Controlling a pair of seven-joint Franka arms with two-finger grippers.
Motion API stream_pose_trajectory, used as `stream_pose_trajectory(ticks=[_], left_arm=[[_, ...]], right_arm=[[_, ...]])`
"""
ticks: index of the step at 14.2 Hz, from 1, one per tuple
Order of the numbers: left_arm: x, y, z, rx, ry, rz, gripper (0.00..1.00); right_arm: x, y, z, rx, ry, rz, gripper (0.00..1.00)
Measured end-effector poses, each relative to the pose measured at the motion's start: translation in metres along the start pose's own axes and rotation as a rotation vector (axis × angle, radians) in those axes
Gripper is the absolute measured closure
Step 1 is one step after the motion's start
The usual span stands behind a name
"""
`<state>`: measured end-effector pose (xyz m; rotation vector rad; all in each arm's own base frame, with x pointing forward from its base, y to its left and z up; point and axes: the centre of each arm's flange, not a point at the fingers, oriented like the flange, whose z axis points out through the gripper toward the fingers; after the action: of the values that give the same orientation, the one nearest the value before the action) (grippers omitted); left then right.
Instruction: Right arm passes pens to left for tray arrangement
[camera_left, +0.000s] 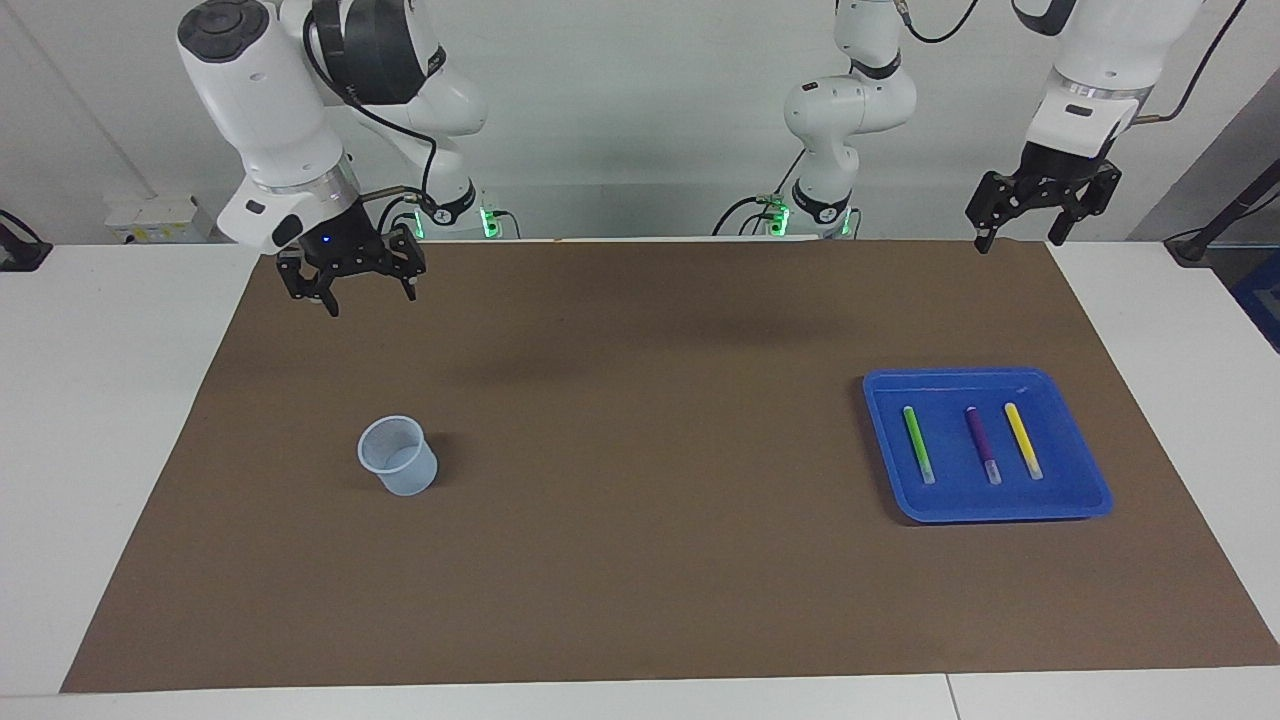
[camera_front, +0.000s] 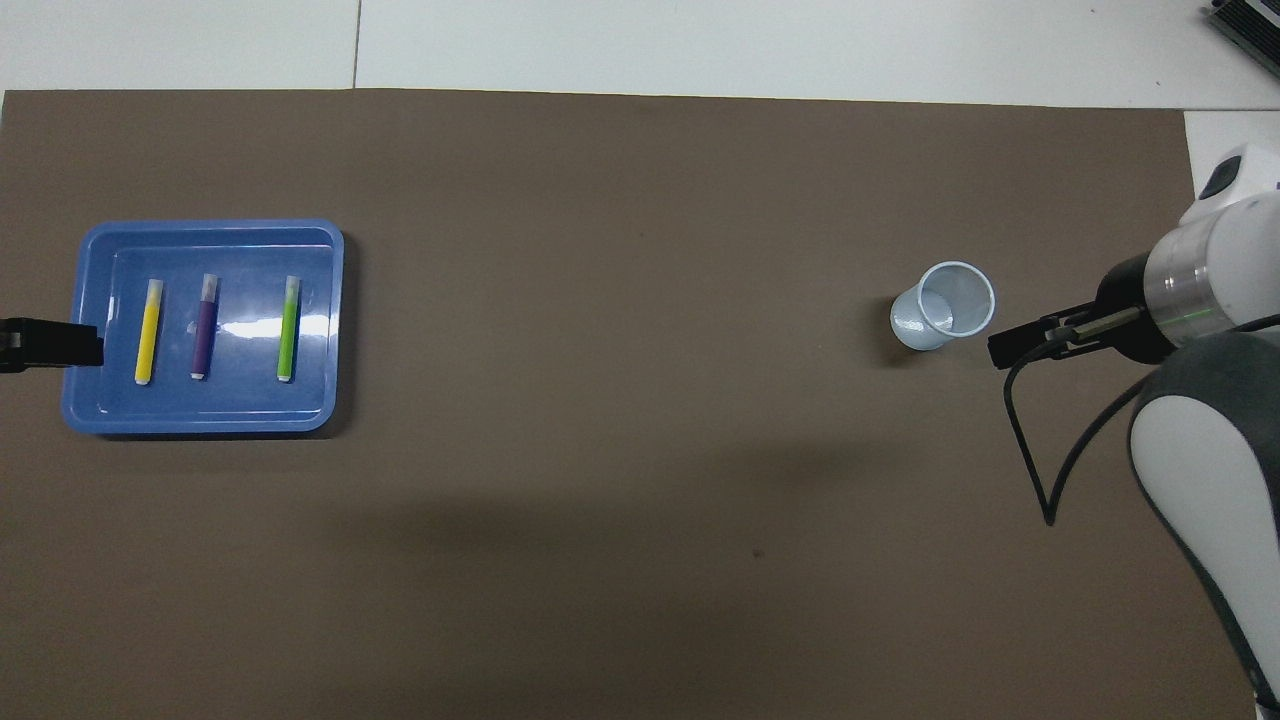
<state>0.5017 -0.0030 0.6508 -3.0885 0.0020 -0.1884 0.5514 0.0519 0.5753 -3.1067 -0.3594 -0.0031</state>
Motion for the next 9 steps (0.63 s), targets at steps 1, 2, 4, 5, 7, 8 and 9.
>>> stream_pose_trajectory(ticks=[1, 2, 4, 5, 7, 8, 9], left_arm=[[-0.0009, -0.0018, -0.0009, -0.005, 0.001, -0.005, 0.00], [-0.0010, -0.0009, -0.0001, -0.008, 0.000, -0.003, 0.00], [-0.0016, 0.0038, 0.0025, -0.013, -0.007, 0.005, 0.00], [-0.0023, 0.0026, 0.0032, -0.017, -0.013, 0.002, 0.00], [-0.0029, 0.0012, 0.0036, -0.022, -0.019, 0.001, 0.00], [-0.0030, 0.0023, 0.0035, -0.023, -0.018, 0.004, 0.00], [-0.0030, 0.0049, 0.0034, -0.024, -0.018, 0.009, 0.00]], right_arm=[[0.0000, 0.0000, -0.0002, 0.000, 0.000, 0.000, 0.00], [0.0000, 0.0000, -0.0003, 0.000, 0.001, 0.000, 0.00], [0.0000, 0.0000, -0.0004, 0.000, 0.001, 0.000, 0.00], [0.0001, 0.0000, -0.0005, 0.000, 0.001, 0.000, 0.00], [0.0001, 0.0000, -0.0006, 0.000, 0.001, 0.000, 0.00], [0.0001, 0.0000, -0.0006, 0.000, 0.001, 0.000, 0.00], [0.0001, 0.0000, -0.0006, 0.000, 0.001, 0.000, 0.00]])
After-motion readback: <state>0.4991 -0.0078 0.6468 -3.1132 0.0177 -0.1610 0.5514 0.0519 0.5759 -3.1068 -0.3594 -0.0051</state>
